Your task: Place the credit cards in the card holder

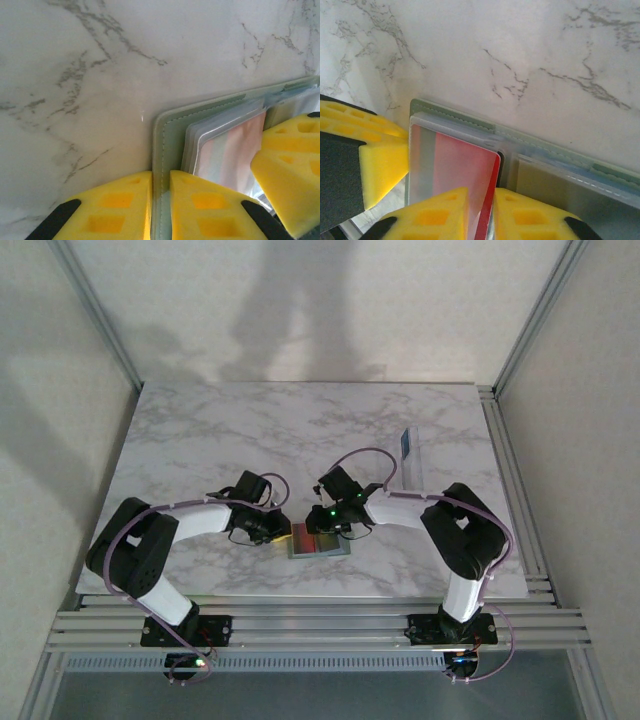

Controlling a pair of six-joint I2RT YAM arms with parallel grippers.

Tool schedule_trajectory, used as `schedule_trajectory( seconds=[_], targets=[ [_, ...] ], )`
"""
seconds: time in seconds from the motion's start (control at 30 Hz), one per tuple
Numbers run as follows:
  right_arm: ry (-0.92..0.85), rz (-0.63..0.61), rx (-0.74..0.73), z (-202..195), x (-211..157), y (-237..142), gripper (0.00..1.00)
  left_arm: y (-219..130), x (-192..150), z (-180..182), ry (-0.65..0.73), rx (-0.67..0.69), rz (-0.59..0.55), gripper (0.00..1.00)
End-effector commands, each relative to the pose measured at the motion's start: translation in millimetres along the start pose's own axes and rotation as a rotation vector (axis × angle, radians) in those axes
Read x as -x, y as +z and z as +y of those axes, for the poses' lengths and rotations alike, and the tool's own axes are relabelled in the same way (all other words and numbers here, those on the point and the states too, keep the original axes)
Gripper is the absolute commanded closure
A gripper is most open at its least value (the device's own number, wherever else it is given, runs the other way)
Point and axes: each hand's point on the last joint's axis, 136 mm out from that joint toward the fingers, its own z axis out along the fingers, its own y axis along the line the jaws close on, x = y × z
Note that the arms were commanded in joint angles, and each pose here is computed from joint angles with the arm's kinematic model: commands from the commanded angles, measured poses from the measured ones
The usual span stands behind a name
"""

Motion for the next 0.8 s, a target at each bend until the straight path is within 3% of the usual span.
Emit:
schedule_trajectory(
  seconds=[0.0, 0.23, 0.43, 0.6, 0.7, 0.73, 0.77],
  targets=[
    [-0.053, -0.006, -0.009, 9, -4, -13, 0.75, -8, 19, -4, 0.025, -0.003, -0.061, 0.83],
    [-0.067, -0.079, -0.051, 3, 6, -59, 0.62, -28, 23, -4, 0.015, -0.013, -0.100, 0.76],
    [-0.042, -0.244, -0.126, -21, 51, -143, 0.54, -52, 37, -12, 0.015, -0.013, -0.174, 0.60],
    [0.030, -0.367, -0.256, -65, 95, -210, 0.46, -76, 57, -22, 0.026, 0.015, -0.278, 0.39],
    [0.070, -0.396, -0.367, -94, 115, -236, 0.33, -92, 68, -31, 0.042, 0.020, -0.347, 0.36],
    [0.083, -0.400, -0.403, -103, 120, -242, 0.22, -98, 72, -33, 0.049, 0.028, -0.370, 0.36],
    [0.094, -0.403, -0.439, -111, 127, -248, 0.03, -103, 76, -34, 0.054, 0.040, -0.392, 0.36]
  ],
)
